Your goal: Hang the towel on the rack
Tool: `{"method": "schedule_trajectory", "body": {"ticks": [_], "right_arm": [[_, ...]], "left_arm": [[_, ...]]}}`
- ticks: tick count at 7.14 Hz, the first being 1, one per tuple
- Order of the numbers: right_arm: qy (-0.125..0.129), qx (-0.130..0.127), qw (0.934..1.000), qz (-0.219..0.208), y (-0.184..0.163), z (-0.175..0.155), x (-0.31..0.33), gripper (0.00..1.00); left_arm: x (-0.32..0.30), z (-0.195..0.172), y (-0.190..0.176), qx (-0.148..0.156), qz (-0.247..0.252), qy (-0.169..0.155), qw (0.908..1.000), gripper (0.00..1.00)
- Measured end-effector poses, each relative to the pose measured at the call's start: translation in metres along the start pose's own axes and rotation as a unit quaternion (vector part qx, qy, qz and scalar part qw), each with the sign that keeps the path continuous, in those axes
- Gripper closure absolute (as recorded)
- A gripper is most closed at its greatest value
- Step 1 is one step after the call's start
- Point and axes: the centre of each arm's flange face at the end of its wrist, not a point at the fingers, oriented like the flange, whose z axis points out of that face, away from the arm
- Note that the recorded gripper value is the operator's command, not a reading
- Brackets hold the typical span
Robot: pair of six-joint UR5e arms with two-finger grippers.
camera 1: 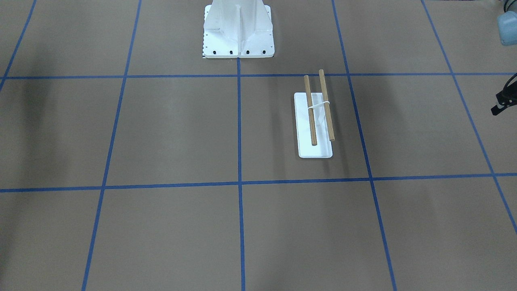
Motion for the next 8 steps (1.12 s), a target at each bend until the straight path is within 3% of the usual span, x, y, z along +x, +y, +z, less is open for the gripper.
{"method": "schedule_trajectory", "body": {"ticks": [2, 4, 6, 7, 8], "right_arm": [[-0.007, 0.001, 1.0, -0.001, 0.011, -0.001, -0.001, 0.0], [0.001, -0.01, 0.9999, -0.006, 0.011, 0.013, -0.005, 0.0], [0.007, -0.02, 0.9995, 0.022, 0.008, 0.03, 0.004, 0.02], [0.019, -0.026, 0.9986, 0.042, 0.005, 0.04, 0.015, 0.11], [0.038, -0.026, 0.9978, 0.048, 0.003, 0.048, 0.03, 0.05]], "left_arm": [[0.0, 0.001, 0.0, -0.001, -0.001, 0.0, 1.0, 0.02], [-0.001, 0.002, 0.001, -0.002, -0.002, 0.0, 1.0, 0.02], [-0.004, 0.004, 0.003, -0.005, -0.005, 0.0, 1.0, 0.02], [-0.005, 0.006, 0.004, -0.007, -0.006, -0.001, 1.0, 0.02], [-0.006, 0.007, 0.004, -0.008, -0.007, -0.001, 0.9999, 0.02]]}}
